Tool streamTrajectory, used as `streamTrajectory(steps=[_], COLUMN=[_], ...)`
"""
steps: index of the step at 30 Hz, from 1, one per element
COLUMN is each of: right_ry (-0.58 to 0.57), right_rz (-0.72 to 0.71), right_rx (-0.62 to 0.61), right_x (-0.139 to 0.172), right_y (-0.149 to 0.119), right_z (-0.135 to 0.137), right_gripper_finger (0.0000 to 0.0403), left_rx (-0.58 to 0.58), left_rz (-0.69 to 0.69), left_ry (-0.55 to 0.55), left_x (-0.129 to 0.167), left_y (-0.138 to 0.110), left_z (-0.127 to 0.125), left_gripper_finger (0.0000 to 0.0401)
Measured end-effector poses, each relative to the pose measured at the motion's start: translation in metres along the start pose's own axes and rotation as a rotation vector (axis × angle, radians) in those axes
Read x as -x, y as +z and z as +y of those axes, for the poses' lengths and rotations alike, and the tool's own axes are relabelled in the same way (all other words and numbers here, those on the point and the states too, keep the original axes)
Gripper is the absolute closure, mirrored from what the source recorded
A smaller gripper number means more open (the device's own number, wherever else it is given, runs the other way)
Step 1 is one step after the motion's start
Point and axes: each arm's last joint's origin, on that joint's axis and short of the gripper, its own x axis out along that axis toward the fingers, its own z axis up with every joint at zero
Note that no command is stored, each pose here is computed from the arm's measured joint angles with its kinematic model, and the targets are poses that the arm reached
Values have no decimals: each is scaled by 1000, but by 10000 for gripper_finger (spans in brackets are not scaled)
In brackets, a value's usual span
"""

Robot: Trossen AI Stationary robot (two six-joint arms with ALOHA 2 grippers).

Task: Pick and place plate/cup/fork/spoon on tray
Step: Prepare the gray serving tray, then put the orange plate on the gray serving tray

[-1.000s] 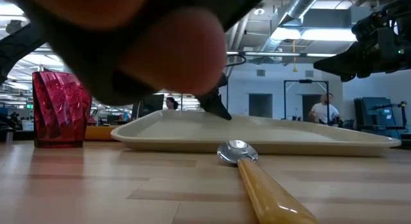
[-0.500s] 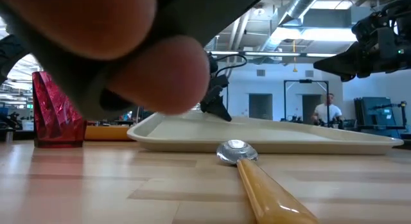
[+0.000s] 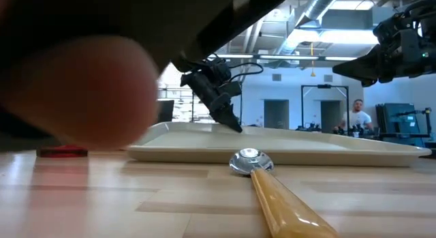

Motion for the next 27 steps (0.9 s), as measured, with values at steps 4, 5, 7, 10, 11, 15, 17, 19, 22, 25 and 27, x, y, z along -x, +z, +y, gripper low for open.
streamTrajectory(steps=[4,5,7,10,11,15,17,19,22,25,27], right_ry=[0,0,0,0,0,0,0,0,0,0,0], right_rz=[0,0,1,1,1,1,2,1,1,2,2], right_rx=[0,0,0,0,0,0,0,0,0,0,0], right_x=[0,0,0,0,0,0,0,0,0,0,0], right_y=[0,0,0,0,0,0,0,0,0,0,0], right_z=[0,0,0,0,0,0,0,0,0,0,0], right_gripper_finger=[360,360,360,360,360,360,360,360,360,360,360], left_rx=[5,5,5,10,12,-3,-7,-11,-15,-14,-16], left_rz=[12,11,12,15,19,37,48,50,44,59,90], left_ry=[-6,-5,-3,5,11,52,63,66,65,79,111], left_x=[0,0,0,1,2,5,6,6,8,13,16], left_y=[-1,-1,-1,0,1,7,10,12,18,24,28], left_z=[-1,-1,0,0,0,-2,-3,-5,-5,-6,-7], left_gripper_finger=[362,361,358,346,341,316,305,296,289,289,298])
